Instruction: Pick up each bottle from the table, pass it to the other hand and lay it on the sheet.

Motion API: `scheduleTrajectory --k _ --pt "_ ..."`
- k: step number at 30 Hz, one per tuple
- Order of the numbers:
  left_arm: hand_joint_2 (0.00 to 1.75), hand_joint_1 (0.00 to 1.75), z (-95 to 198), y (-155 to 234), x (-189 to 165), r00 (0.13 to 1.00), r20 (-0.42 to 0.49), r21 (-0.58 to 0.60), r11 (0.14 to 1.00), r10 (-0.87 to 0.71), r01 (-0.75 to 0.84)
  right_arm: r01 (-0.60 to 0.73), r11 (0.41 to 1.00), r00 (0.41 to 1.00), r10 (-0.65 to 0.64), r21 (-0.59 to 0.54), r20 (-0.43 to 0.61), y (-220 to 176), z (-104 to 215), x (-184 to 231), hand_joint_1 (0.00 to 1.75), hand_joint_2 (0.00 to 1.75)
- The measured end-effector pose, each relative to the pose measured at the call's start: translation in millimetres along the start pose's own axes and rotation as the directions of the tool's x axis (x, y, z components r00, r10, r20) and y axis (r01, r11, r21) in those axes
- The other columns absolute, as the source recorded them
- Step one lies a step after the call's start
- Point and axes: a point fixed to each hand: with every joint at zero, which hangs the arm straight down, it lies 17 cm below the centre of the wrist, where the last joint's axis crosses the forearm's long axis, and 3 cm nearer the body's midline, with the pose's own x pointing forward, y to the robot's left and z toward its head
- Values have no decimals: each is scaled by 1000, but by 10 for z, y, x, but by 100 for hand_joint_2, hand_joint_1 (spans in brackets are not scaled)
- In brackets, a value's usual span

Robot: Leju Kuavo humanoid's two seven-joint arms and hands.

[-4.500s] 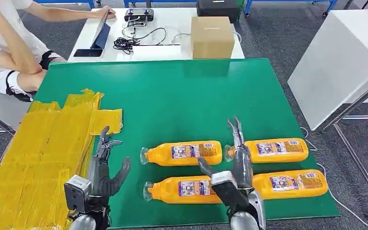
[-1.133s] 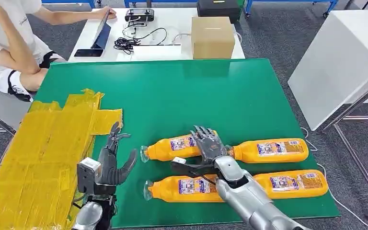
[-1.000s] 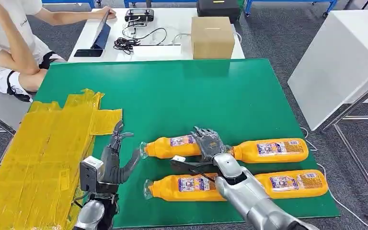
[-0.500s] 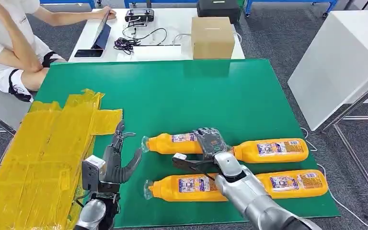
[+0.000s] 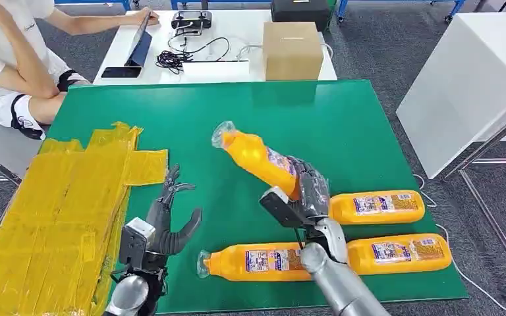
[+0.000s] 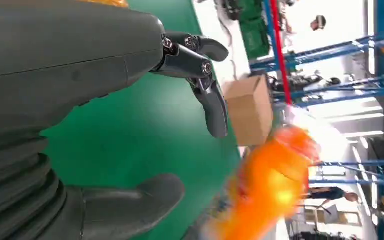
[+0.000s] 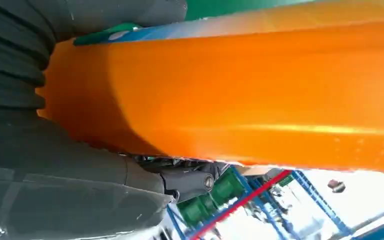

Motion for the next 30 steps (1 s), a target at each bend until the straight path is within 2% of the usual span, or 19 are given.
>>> scheduleTrajectory --k 6,14,20,24,25,30 --pt "175 0 -84 -22 233 997 39 -19 997 74 -73 213 975 977 -211 -61 31 -211 118 214 175 175" --pt "175 0 -130 -21 345 994 64 -34 995 92 -90 264 960 964 -259 -91 65 -351 129 333 175 175" --pt "175 0 -239 -187 305 987 -19 -126 979 160 -161 337 940 939 -331 -53 98 -306 143 481 175 175" --pt "175 0 -327 -269 318 986 -38 -172 971 163 -167 352 935 931 -348 -25 107 -211 172 572 175 175" --pt "175 175 -341 -285 316 986 -43 -180 969 162 -167 356 934 929 -352 -17 111 -189 176 600 175 175" --pt "175 175 -376 -323 291 988 -49 -192 969 147 -154 368 930 922 -366 14 126 -91 203 712 175 175"
